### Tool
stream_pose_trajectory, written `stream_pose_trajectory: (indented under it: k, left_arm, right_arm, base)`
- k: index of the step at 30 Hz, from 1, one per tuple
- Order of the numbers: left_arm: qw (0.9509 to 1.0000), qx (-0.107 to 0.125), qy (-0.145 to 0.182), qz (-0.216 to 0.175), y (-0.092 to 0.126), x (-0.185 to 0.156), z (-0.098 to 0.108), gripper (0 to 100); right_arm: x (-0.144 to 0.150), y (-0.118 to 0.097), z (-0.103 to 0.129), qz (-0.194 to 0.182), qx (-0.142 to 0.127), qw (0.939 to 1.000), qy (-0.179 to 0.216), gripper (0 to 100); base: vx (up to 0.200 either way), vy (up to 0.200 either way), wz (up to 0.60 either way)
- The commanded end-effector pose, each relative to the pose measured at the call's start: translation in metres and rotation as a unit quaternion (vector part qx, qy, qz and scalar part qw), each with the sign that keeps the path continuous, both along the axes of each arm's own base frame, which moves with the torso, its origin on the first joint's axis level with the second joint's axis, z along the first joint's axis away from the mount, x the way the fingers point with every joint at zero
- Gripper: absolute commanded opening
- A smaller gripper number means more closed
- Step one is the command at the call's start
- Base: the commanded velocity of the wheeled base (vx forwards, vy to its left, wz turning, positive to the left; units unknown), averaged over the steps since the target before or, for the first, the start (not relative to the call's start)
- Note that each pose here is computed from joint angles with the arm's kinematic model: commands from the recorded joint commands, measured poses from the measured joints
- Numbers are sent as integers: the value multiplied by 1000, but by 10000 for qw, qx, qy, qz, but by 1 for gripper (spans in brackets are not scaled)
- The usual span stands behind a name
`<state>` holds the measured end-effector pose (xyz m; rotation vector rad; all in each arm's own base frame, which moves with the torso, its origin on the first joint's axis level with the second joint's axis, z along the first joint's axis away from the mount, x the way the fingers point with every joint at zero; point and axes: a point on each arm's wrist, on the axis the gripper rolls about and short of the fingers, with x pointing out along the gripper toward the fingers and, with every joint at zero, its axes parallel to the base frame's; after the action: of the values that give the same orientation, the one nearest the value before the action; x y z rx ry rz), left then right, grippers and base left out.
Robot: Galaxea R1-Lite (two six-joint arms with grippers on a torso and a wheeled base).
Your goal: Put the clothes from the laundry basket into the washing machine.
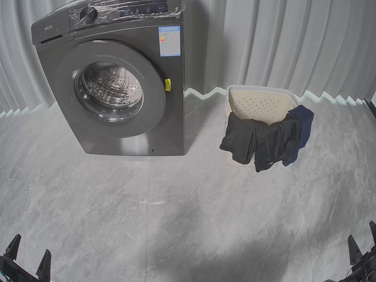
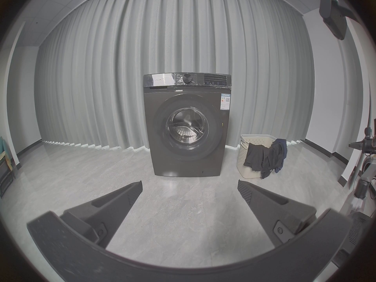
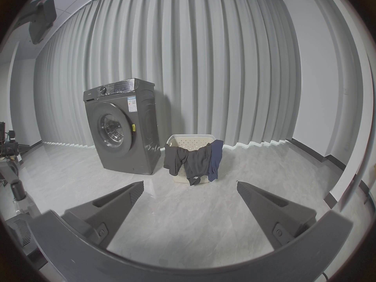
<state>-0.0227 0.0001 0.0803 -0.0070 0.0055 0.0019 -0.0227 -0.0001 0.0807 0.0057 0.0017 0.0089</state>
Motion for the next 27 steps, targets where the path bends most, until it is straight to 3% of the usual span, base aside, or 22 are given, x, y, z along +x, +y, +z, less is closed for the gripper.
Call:
stream_pose_trajectory:
  k: [1, 11, 27]
  left_arm:
    - [10000, 12, -5, 6, 0, 0, -5, 100]
    - [10000, 20, -5, 13, 0, 0, -5, 100]
    - [10000, 20, 3, 13, 0, 0, -5, 100]
  right_arm:
    - [0, 0, -5, 1, 2, 10000, 22, 100]
    - [0, 0, -5, 9, 2, 10000, 22, 100]
    - [0, 0, -5, -6, 2, 10000, 22, 100]
  base:
    - [200, 0, 0]
    - [20, 0, 0]
    - [0, -200, 0]
